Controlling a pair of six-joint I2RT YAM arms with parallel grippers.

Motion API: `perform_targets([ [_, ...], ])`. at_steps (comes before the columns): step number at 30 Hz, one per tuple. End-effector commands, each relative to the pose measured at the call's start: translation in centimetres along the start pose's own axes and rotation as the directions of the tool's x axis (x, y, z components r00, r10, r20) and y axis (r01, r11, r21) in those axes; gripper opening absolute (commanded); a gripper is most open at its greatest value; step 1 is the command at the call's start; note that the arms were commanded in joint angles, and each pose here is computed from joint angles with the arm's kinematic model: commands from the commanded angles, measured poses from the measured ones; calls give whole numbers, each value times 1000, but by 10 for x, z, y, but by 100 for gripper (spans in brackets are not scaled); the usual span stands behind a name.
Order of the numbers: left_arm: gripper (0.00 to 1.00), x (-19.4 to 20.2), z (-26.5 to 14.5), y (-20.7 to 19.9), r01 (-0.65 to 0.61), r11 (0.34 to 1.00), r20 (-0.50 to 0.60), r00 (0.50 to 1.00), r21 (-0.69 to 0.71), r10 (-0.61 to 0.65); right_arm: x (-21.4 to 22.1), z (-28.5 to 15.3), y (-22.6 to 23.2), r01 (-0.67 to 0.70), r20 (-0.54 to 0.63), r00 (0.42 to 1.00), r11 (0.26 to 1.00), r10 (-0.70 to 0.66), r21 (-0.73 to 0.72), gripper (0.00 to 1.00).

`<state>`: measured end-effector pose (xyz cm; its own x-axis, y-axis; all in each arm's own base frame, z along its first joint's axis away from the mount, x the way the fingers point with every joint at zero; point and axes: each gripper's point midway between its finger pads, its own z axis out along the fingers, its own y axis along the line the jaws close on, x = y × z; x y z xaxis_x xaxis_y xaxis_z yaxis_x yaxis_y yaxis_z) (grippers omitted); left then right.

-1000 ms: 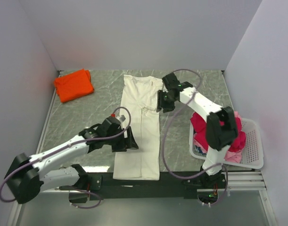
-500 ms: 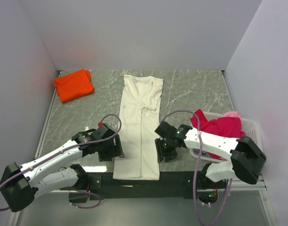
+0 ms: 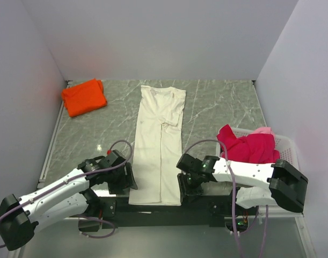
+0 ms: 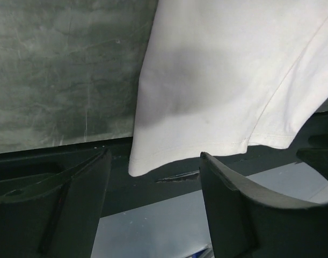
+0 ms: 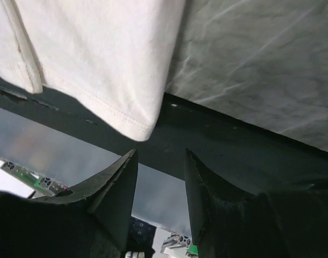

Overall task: Fold and stack the t-shirts
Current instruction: Fold the tshirt

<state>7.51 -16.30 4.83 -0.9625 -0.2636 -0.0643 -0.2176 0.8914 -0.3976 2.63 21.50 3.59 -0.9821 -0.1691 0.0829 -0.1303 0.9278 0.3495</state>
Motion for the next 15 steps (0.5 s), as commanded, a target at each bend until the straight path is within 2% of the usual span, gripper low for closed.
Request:
perform_targets([
  [1, 72, 8, 3, -2, 42, 998, -30, 999, 37, -41, 4, 5, 15, 8, -14, 1000, 999, -9, -52, 47],
  [15, 73, 4, 3, -6, 53, 997, -7, 999, 49, -52, 2, 27, 8, 58, -21, 998, 998, -58, -11, 45],
])
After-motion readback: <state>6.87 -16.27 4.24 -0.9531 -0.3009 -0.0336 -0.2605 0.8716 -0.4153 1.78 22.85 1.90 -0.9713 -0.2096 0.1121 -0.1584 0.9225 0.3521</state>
